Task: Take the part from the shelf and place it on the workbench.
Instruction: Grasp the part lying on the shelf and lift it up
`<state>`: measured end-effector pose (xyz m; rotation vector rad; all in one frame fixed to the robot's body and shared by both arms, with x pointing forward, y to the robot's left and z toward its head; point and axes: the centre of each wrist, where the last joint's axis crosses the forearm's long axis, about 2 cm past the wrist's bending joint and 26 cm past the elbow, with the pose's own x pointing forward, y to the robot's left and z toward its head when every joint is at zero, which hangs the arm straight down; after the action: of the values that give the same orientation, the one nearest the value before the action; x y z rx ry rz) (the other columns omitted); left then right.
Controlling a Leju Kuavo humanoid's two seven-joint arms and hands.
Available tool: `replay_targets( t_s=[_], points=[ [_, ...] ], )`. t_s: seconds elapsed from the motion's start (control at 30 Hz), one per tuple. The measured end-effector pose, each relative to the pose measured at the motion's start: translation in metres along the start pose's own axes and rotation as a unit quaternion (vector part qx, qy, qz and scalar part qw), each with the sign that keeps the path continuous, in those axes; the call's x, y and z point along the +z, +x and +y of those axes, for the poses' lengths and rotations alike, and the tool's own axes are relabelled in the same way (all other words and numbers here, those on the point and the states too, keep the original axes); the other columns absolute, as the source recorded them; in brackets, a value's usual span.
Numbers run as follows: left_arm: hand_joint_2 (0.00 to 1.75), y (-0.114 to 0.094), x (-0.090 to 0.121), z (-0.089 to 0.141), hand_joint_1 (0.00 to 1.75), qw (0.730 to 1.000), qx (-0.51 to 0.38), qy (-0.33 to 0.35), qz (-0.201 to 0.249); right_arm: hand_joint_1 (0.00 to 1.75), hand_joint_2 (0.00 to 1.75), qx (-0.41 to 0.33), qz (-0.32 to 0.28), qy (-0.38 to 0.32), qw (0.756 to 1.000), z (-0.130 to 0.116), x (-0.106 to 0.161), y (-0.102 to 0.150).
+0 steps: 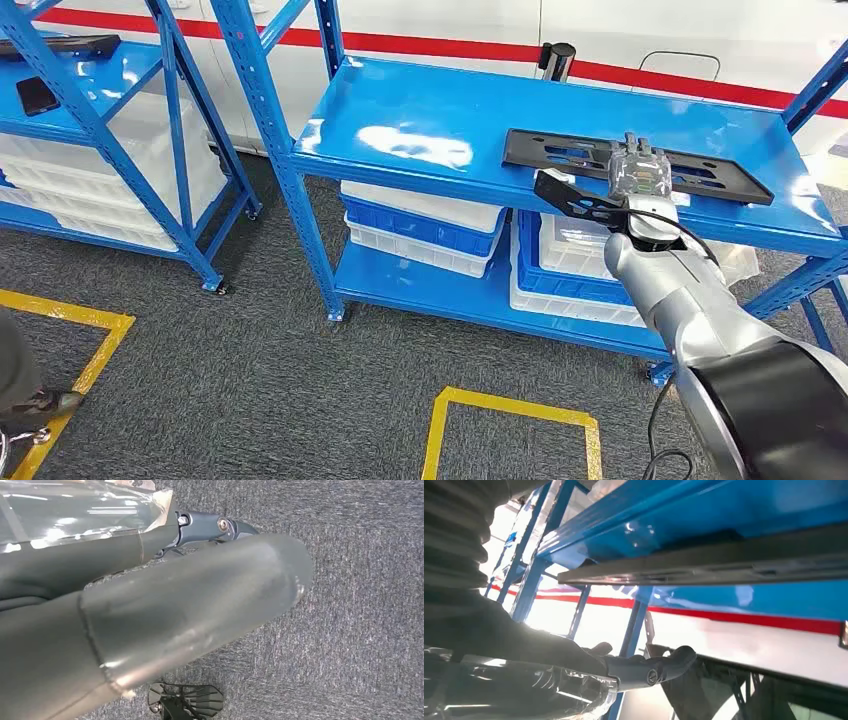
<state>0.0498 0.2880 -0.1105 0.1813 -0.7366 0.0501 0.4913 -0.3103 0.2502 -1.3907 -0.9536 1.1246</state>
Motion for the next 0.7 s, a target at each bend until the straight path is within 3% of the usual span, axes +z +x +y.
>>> replay_targets(
  t_s=[0.7],
  points=[
    [0.00,0.0029,-0.0027,0.0032,0.00,1.000,0.001,0.010,-0.021,0.00,1.75,0.005,-0.001,0.003,1.000,0.0004,0.0003,0.0012]
  ],
)
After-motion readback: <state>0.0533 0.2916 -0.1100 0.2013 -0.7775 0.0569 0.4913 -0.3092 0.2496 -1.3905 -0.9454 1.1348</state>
